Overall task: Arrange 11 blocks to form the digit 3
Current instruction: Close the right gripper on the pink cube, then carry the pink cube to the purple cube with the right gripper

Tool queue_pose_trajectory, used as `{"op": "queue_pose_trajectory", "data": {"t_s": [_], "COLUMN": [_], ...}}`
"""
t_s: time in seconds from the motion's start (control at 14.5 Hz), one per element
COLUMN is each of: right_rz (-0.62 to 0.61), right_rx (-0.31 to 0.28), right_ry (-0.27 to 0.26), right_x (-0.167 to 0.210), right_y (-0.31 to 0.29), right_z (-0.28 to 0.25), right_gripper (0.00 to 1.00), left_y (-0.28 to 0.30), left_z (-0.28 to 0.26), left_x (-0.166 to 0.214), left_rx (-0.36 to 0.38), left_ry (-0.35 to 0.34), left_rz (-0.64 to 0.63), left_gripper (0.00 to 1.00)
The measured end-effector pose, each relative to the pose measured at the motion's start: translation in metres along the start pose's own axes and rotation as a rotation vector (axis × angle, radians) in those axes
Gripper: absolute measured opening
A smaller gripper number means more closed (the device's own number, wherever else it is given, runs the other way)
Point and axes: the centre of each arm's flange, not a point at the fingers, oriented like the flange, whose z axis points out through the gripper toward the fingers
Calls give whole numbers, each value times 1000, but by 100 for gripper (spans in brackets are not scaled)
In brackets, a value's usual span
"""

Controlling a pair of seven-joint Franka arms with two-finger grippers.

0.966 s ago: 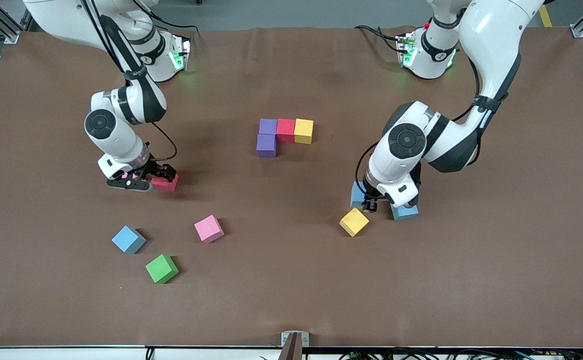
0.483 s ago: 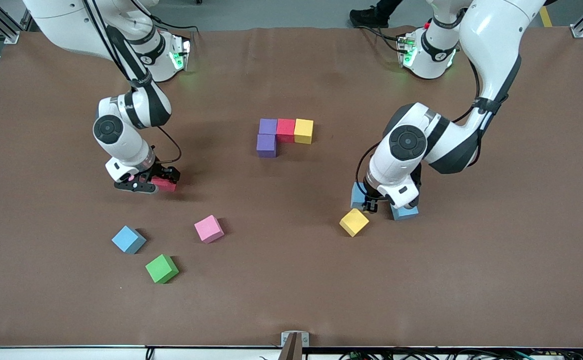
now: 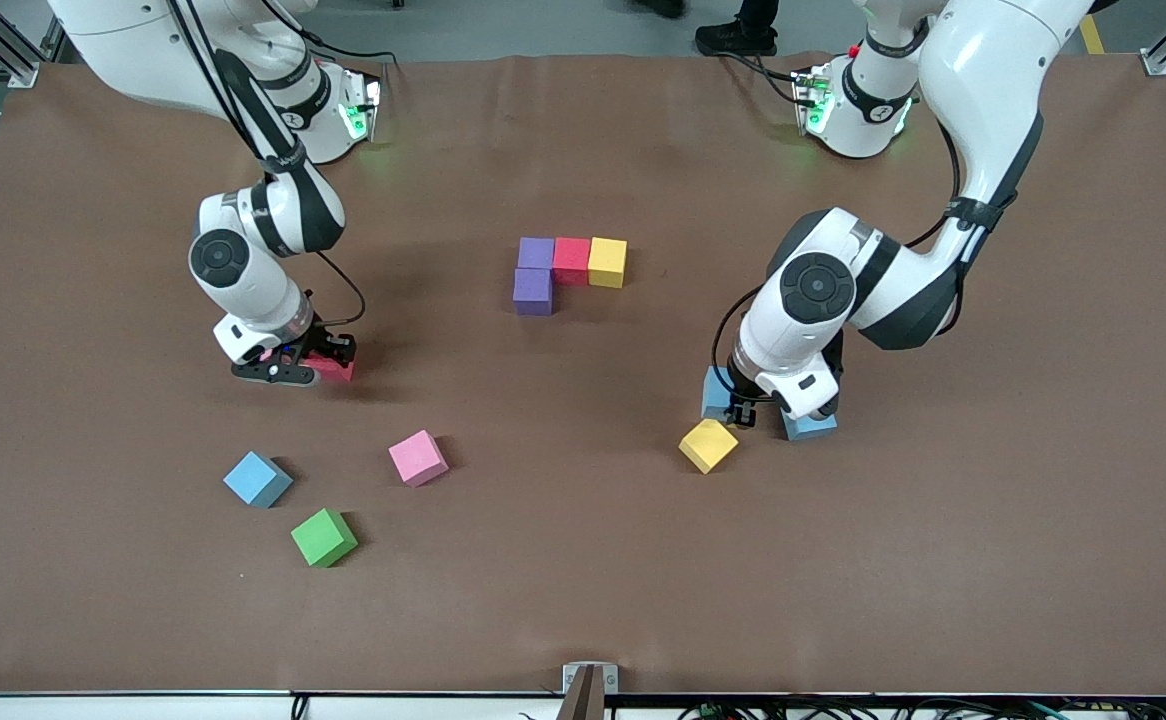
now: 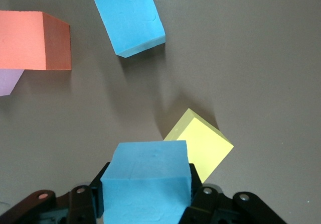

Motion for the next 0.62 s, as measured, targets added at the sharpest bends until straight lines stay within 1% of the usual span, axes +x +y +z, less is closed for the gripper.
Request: {"op": "queue_pose_trajectory", "data": {"t_s": [0.21, 0.28, 0.35, 0.48, 0.62], "right_rz": [-87, -108, -106, -71, -39], "right_rx": [-21, -21, -10, 44, 80], "right_ry": [-60, -65, -62, -49, -28], "right_x": [-5, -5, -5, -8, -15], "right_y": [-49, -69, -92, -137, -179], "right_z": [-21, -33, -47, -73, -92], "right_gripper": [57, 57, 57, 57, 57], "left_y": [0, 0, 0, 0, 0], "left_z": [0, 0, 0, 0, 0], "left_x": [0, 0, 0, 0, 0], "left_rx": [0, 0, 0, 0, 0], "left_ry": [0, 0, 0, -1, -1], "left_rz": [0, 0, 0, 0, 0], "left_gripper": [61, 61, 61, 61, 61]}}
